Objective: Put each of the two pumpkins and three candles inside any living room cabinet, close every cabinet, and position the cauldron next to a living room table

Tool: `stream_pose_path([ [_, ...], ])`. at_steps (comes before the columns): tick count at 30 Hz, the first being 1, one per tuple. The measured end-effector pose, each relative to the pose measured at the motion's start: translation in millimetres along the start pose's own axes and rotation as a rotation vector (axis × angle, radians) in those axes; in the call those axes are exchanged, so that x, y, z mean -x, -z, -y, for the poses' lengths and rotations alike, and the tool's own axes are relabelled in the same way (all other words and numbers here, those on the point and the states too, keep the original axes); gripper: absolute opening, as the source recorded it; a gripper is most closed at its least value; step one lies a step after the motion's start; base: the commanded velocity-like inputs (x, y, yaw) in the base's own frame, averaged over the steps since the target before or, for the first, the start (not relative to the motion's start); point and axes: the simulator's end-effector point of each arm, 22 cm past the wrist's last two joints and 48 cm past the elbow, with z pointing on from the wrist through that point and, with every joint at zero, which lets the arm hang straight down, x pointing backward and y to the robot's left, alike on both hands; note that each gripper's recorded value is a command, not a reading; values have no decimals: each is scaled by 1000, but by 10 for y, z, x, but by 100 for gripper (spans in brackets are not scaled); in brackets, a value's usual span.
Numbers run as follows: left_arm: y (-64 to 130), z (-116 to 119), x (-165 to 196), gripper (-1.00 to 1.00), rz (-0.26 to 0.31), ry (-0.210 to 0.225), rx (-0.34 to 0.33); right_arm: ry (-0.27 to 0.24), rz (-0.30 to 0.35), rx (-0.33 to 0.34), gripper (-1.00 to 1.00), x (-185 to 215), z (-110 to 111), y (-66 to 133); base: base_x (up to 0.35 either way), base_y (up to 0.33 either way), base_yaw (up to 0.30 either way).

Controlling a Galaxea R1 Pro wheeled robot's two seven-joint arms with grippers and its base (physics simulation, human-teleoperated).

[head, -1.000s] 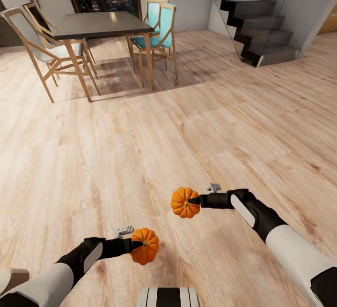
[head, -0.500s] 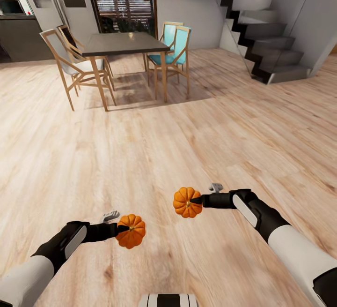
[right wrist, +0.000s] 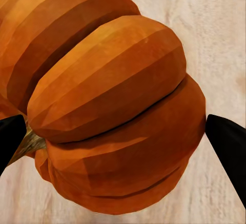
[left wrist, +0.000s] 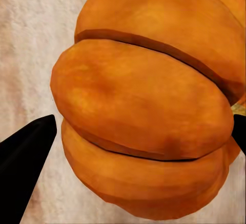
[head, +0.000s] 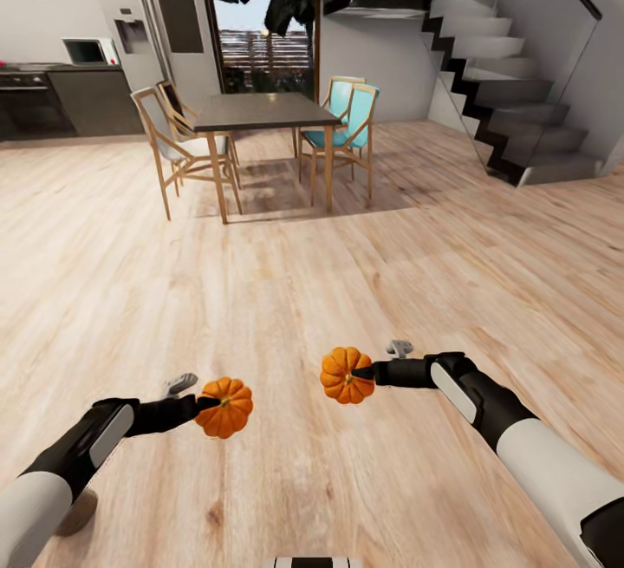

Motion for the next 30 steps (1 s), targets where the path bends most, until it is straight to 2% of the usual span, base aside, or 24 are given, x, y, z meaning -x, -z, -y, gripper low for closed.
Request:
stream_pose_path([
  [3,125,57,207,-100,62,47,-30,9,13,0,-100,55,-39,57,0,0,196],
  [7,208,112,296,-100,87,51,-40,19,28,3,-100,128,-108,121,0,0,60],
  [14,339,200,415,-100,120,35,-47,45,48,1,-100,240,-211,235,0,0,131],
  [18,370,206,443,-100,130,29,-43,111,26,-49,-100,208,-130,254,0,0,242],
  [25,380,225,455,-100,133,19,-38,131,22,-64,-100,216,-115,278,0,0,248],
  [30,360,229,429,-100,125,-5,-23,134,22,-64,-100,222,-130,283,0,0,264],
])
